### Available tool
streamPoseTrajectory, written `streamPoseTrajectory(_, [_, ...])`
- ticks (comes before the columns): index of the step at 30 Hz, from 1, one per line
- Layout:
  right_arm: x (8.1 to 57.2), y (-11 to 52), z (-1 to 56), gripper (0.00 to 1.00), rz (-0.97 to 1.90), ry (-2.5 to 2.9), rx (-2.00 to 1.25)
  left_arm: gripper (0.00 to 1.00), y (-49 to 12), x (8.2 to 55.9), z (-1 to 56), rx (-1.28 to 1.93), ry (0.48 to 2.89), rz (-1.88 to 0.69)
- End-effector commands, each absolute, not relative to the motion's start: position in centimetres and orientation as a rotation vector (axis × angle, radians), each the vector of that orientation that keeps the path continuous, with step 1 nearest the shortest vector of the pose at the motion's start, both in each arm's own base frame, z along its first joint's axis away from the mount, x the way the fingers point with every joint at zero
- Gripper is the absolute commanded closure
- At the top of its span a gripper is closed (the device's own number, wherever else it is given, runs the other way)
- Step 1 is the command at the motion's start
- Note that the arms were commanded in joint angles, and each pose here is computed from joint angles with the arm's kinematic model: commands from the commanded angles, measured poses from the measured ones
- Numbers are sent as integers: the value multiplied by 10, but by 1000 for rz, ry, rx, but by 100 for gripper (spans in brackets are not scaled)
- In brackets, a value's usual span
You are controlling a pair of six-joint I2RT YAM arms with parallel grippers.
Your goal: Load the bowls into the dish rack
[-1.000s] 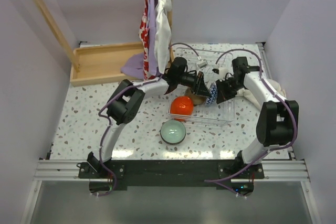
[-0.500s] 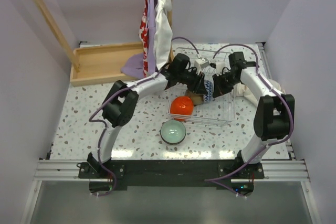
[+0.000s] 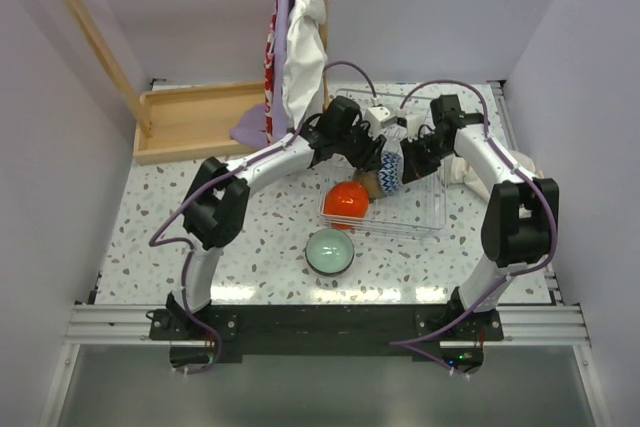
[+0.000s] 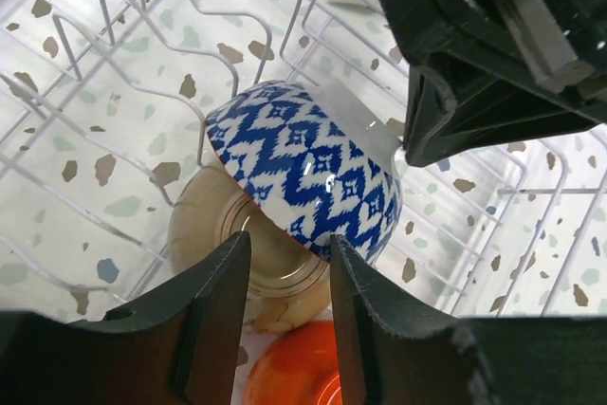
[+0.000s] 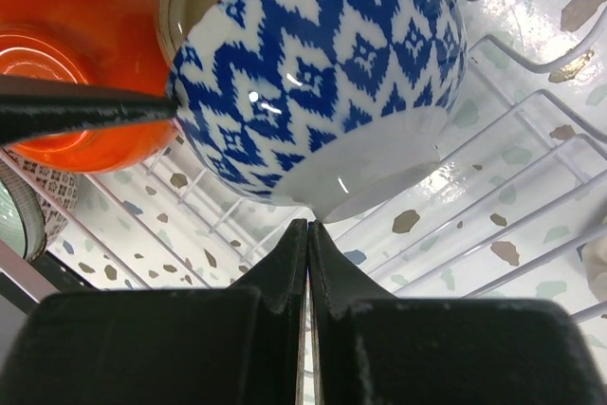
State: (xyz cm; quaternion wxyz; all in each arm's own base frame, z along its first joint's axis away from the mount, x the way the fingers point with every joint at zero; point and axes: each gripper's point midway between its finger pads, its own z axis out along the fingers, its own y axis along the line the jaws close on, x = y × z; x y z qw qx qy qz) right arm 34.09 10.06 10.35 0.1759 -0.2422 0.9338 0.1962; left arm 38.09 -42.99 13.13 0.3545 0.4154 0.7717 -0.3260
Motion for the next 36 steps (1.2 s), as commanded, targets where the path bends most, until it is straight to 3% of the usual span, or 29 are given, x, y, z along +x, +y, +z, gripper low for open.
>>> streamPoseTrajectory(1, [349,96,126,99,483,2585,-673,56,-417,390,157,1086,1935,-718])
streamPoseTrajectory(12, [361,84,131,99,366,2564,-619,57,-406,368,144,1137,1964,-657])
streamPoseTrajectory(36, [392,148,118,96,551,2532,-692,58,-399,306,180,1213,1894,-652])
